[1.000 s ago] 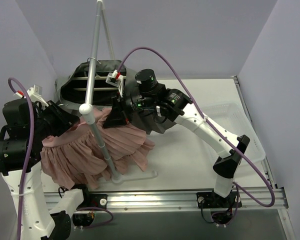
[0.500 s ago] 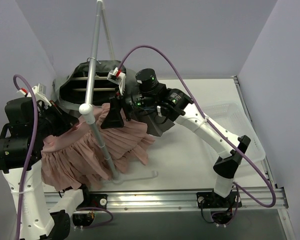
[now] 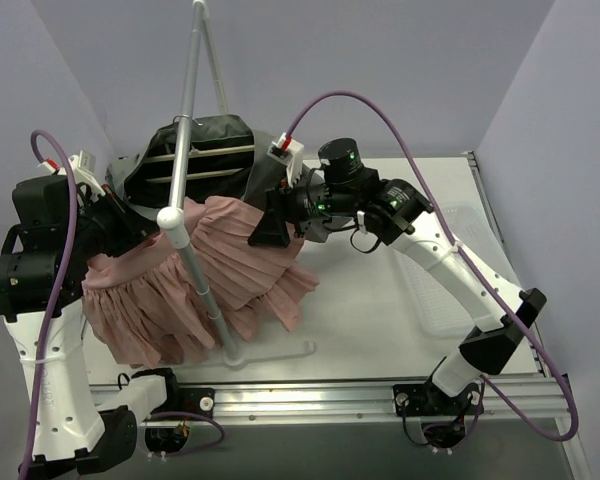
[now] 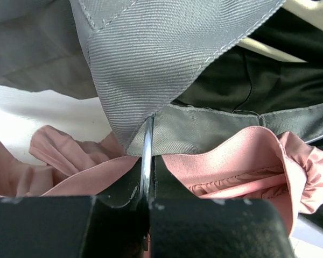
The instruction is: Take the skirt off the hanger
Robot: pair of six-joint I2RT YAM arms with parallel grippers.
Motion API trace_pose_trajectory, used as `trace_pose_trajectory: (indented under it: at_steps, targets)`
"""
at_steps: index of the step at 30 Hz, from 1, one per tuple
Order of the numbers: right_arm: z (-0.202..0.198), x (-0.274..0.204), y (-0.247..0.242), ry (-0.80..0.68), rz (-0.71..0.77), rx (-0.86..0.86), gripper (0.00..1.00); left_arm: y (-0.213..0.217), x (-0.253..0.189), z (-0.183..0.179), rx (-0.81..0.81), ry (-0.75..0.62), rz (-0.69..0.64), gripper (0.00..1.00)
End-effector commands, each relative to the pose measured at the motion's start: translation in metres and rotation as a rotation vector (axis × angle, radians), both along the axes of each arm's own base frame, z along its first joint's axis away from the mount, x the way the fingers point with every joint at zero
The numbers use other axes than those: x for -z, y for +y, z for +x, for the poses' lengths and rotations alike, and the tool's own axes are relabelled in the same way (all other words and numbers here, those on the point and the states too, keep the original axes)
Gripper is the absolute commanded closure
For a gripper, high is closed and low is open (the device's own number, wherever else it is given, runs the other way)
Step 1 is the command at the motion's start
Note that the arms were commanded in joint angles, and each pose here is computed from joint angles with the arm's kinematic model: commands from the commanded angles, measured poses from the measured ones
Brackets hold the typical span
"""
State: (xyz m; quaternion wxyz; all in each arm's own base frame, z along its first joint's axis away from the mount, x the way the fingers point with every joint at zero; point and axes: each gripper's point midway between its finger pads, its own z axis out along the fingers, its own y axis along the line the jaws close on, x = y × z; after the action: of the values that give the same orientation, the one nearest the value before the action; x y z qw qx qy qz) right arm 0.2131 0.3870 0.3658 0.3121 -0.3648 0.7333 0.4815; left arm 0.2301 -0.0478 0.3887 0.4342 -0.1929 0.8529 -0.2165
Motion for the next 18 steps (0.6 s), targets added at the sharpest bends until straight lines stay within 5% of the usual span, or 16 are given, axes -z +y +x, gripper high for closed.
trace_pose_trajectory:
  at_steps: [1,7,18]
  targets:
    - [0.004,-0.017,-0.007,-0.052,0.034,0.002,0.54,-0.006,-0.021,0.0,0.019,-0.103,-0.019,0.98]
    - [0.005,-0.019,-0.002,-0.044,0.036,-0.034,1.0,-0.009,-0.014,-0.009,0.018,-0.104,-0.032,0.98]
    - [0.039,-0.043,-0.038,-0.113,0.025,0.289,1.0,-0.004,0.004,-0.018,0.017,-0.058,0.012,0.98]
